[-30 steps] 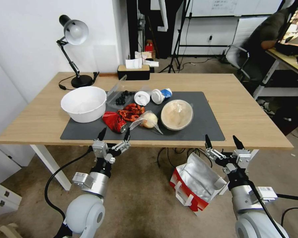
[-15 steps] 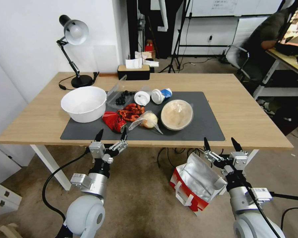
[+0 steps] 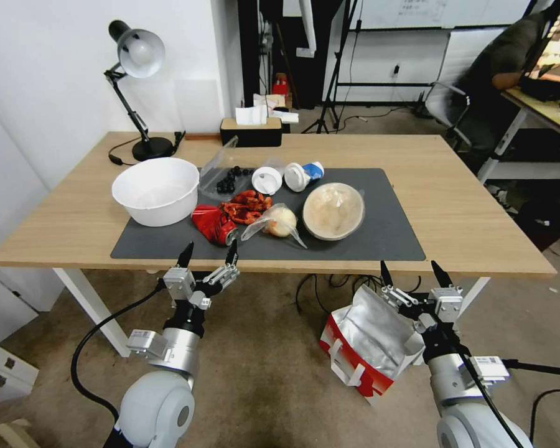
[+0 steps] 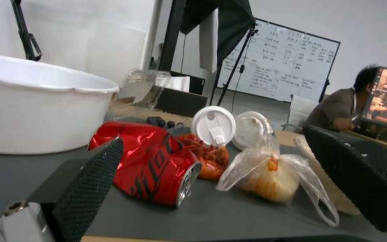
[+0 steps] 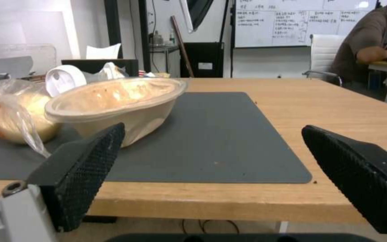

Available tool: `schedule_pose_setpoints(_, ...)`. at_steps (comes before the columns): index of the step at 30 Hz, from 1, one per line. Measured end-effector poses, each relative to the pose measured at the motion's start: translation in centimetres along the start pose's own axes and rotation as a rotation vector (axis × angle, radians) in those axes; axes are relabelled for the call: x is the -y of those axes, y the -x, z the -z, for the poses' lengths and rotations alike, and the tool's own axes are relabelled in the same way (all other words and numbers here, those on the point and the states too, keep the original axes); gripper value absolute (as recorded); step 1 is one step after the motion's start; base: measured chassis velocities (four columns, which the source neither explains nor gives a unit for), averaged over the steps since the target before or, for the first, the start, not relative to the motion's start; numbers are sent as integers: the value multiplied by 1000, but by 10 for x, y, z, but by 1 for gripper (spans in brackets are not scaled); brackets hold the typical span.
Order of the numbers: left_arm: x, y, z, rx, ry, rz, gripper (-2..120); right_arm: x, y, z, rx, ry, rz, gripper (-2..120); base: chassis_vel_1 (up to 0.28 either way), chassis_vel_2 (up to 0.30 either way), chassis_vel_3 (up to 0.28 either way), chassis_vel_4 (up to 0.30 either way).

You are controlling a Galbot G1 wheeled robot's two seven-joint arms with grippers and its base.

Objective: Pick up the food delivery bag from the floor and place it on the table.

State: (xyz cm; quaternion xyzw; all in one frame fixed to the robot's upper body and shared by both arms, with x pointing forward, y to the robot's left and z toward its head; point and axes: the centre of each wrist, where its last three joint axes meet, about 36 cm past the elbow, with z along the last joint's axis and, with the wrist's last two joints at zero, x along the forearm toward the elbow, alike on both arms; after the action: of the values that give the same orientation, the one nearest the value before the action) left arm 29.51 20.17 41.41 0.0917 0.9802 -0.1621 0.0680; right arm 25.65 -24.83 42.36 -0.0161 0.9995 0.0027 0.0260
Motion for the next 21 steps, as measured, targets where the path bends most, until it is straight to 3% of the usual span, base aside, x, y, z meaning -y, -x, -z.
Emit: schedule_pose_setpoints(21,-6,1,-3,3,3,-32,100,1,1,-4,-10,-3,-3,100,0,0,0,0)
